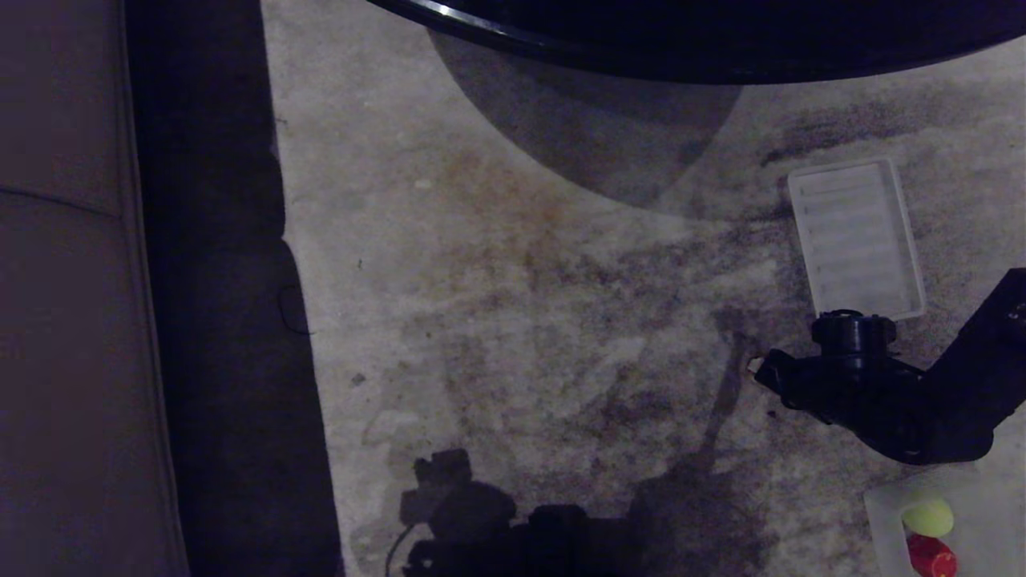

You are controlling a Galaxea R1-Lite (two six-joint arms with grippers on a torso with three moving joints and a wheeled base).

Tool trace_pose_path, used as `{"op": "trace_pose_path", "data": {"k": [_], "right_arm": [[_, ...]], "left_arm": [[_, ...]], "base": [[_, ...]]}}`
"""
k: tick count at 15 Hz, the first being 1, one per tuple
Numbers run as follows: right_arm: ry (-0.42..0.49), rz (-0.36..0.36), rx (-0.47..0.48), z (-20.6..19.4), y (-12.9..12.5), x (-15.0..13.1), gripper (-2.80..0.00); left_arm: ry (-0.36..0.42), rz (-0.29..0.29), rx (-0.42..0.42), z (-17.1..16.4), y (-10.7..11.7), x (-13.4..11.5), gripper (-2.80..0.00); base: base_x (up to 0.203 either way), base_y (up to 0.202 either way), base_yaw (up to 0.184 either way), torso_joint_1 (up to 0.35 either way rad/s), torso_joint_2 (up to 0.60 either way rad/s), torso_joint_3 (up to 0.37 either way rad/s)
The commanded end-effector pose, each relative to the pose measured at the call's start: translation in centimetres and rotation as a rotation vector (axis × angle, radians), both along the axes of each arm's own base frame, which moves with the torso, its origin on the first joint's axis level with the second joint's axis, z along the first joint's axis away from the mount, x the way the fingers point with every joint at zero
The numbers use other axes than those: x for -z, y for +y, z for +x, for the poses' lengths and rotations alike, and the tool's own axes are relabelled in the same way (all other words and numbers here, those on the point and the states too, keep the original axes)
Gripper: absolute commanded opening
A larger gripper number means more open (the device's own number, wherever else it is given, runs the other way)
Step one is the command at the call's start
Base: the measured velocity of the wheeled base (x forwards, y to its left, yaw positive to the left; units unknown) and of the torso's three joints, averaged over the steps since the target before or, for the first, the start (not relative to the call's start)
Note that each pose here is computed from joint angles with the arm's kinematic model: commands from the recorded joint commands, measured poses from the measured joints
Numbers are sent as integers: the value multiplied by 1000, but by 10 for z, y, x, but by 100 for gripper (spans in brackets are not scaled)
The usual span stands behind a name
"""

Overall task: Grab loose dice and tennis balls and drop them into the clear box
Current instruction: Pick up toys out of the box, then put the toys in the box

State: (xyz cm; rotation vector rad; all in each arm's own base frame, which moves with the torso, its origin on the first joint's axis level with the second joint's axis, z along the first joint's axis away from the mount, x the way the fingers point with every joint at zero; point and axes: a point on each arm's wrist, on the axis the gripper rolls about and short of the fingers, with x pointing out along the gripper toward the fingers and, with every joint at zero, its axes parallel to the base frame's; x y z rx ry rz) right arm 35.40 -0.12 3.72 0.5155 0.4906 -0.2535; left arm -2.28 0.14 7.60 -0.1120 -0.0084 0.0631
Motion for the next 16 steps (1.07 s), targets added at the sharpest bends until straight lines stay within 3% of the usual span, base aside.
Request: {"op": "trace_pose_path", "data": {"k": [1,4,10,13,16], "right_arm": [[-49,-10,-12,-19,2,-29,-280],[-63,-70,-83,-73,6,-67,-280],[-162,-241,-233,-237,8,-117,-280],[-196,-308,-258,-313,2,-103,-280],[-221,-358,-263,-361,0,-73,-280]], "left_arm": [[2,-2,-1,0,0,0,-280],[2,-2,-1,0,0,0,-280],[2,-2,-1,0,0,0,-280],[2,-2,-1,0,0,0,-280],[2,-2,-1,0,0,0,-280]], "base": [[0,0,0,0,0,0],[0,0,0,0,0,0],[0,0,0,0,0,0],[0,0,0,0,0,0],[0,0,0,0,0,0]]}}
